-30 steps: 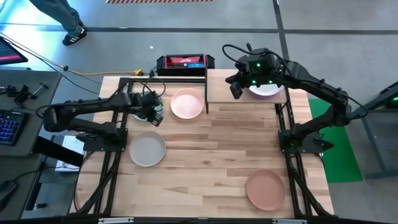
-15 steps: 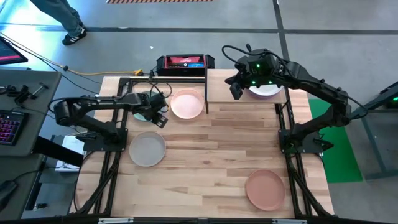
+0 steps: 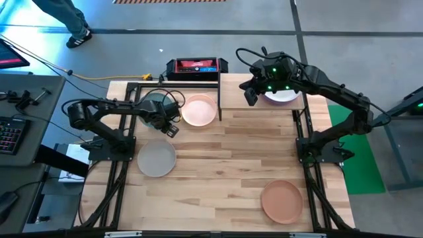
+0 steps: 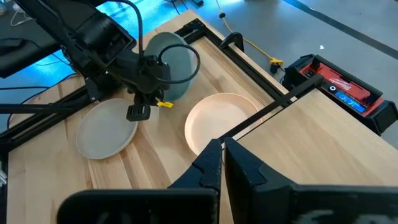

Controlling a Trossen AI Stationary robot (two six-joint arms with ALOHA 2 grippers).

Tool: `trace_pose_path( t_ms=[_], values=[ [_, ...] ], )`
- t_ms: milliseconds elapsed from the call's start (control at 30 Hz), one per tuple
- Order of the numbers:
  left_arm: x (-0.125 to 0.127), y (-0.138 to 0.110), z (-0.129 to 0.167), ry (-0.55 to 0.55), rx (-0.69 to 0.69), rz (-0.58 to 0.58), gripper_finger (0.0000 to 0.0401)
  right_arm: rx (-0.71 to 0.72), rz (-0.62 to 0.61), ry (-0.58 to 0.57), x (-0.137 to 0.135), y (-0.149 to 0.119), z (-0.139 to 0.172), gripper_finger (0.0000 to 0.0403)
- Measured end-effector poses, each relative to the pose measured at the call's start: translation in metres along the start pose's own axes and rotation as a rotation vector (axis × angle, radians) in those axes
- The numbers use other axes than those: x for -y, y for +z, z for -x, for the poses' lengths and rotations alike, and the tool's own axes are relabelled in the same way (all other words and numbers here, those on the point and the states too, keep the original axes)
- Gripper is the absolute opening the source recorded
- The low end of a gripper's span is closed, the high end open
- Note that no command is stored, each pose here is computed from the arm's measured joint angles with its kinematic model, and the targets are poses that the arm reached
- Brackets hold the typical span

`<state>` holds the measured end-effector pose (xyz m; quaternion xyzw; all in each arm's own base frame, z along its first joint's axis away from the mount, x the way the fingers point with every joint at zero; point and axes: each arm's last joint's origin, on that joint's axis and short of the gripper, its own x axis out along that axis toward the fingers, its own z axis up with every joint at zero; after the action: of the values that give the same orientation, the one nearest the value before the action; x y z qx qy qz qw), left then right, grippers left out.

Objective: Place and stack plates onto a shelf
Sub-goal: Put the light blue plate on the shelf

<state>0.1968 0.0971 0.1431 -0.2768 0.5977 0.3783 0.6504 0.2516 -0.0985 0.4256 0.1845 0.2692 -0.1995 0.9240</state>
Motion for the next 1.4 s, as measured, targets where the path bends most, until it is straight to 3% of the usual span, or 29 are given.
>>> trace_pose_path(
  t_ms=[600, 1033, 1400],
  values=[
    [0.003, 0.002, 0.006, -0.013, -0.009, 0.008, 0.0106, -0.001, 0.003, 0.0, 0.0, 0.0, 0.0, 0.0001],
    [0.005, 0.016, 0.019, -0.006, 0.056, -0.102, 0.0106, -0.001, 0.003, 0.0, 0.0, 0.0, 0.0, 0.0001],
    [0.008, 0.02, -0.002, 0.03, -0.014, -0.162, 0.0106, -0.001, 0.001, -0.001, 0.0, 0.0, 0.0, 0.0001]
  ],
)
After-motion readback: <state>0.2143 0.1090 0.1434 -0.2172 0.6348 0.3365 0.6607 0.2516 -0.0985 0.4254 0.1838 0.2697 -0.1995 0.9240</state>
